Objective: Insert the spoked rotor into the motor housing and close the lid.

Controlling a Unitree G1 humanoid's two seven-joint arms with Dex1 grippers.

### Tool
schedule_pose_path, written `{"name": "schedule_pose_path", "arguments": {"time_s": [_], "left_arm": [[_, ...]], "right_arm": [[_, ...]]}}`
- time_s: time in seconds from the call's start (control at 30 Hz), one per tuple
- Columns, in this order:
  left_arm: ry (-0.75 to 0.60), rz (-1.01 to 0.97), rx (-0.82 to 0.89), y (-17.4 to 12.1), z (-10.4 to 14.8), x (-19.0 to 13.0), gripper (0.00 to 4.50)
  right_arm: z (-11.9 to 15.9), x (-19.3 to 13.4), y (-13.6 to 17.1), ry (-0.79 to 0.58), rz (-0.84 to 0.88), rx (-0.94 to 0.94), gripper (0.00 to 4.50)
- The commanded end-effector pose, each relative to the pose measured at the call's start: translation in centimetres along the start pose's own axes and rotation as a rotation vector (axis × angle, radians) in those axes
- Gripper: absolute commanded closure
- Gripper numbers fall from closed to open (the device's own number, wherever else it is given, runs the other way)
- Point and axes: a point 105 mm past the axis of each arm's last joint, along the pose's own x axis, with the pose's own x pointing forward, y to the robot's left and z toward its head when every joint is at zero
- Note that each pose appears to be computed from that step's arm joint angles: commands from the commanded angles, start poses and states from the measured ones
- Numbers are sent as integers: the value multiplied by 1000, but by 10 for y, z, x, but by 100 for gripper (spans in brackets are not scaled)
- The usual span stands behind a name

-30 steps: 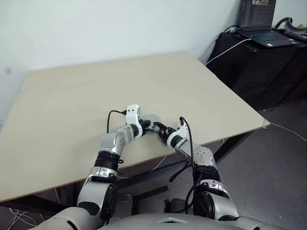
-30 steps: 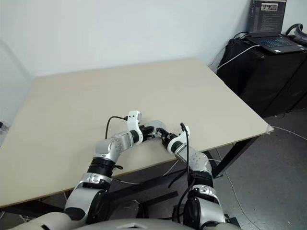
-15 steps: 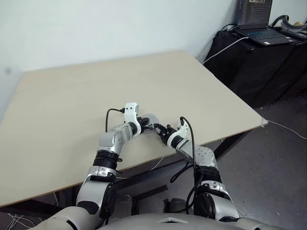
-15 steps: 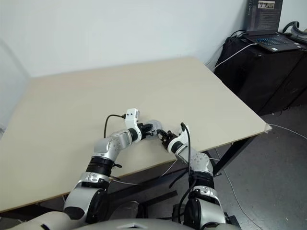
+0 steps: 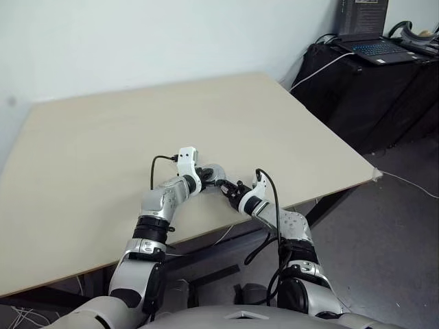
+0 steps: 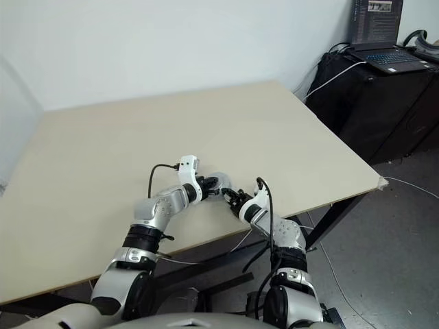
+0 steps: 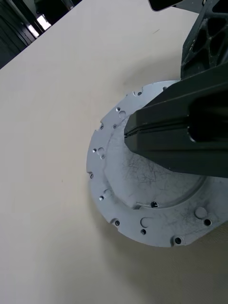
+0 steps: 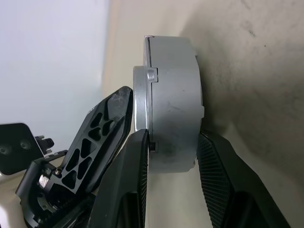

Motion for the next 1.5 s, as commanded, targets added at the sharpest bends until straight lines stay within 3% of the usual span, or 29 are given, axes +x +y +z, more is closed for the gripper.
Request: {"name": "schedule_pose_path", "arguments": {"time_s": [0.03,0.3,0.53,0.63,0.93,1.3,1.5], "left_arm": [[-51,-9,0,-3,8,-8,450],[-167,-15,-29,-6,24,-30,450],[-433,48,-159,2,46,-69,450],[-468,20,-234,3,35,-82,450],[-383,-10,-483,6,-25,-96,450],[-433,-131,-709,-11,-34,-100,450],[-423,-121,-749,-10,-43,-99,450]], "right_arm": [[-12,3,3,48,-7,-16,329],[-12,1,2,41,-4,-6,329],[-9,-3,8,18,31,18,330],[-6,-5,15,4,64,29,330],[-6,-10,29,7,122,51,330],[-2,-15,40,-12,169,65,330],[-2,-18,52,-11,216,65,330]]}}
